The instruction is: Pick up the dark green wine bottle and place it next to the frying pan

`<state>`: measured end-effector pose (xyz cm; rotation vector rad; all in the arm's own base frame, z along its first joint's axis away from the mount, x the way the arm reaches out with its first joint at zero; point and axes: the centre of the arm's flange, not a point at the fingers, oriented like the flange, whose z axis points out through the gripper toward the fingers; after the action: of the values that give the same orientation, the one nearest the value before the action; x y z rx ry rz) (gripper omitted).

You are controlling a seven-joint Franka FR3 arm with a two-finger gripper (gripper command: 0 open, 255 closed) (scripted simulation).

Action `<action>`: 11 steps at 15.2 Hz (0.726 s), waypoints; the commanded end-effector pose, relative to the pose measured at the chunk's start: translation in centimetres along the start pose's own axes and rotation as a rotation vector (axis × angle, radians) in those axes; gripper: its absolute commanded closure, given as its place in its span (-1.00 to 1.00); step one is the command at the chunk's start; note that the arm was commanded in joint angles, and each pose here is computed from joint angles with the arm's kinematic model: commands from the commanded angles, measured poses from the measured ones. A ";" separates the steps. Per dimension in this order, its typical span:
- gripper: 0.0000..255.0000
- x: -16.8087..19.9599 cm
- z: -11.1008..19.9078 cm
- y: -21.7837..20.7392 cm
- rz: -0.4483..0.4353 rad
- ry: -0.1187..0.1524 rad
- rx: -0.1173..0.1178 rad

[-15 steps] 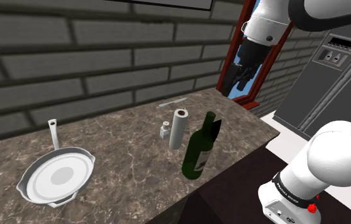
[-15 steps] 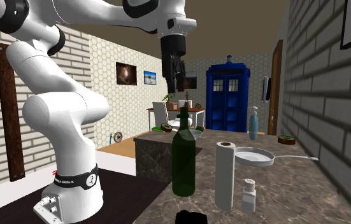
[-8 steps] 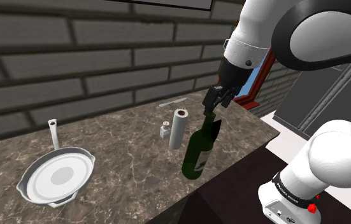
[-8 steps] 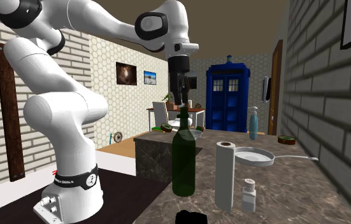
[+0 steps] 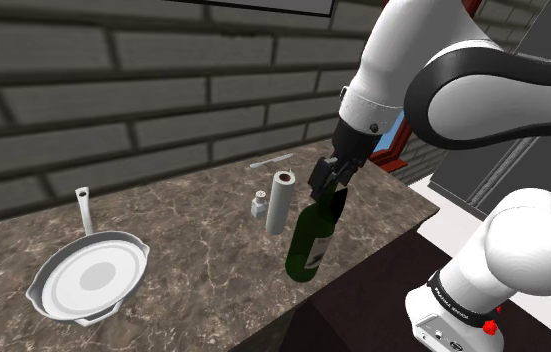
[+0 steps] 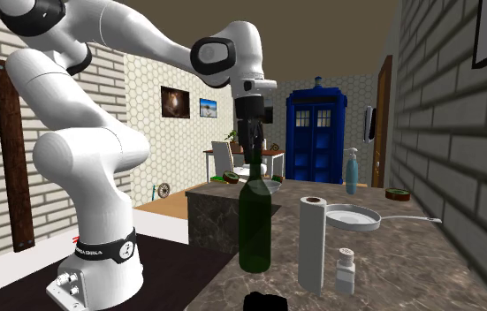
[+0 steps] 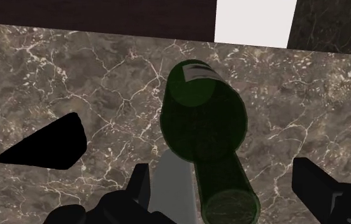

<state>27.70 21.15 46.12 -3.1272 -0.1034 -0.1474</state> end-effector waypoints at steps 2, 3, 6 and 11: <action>-1.00 0.0 0.4 -0.1 0.000 0.000 0.000; -1.00 0.0 0.4 -0.1 0.000 0.000 0.000; -1.00 0.0 0.4 -0.1 0.000 0.000 0.000; 1.00 0.0 0.4 -0.1 0.000 0.000 0.000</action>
<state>27.74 21.23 45.71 -3.1267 -0.1033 -0.1490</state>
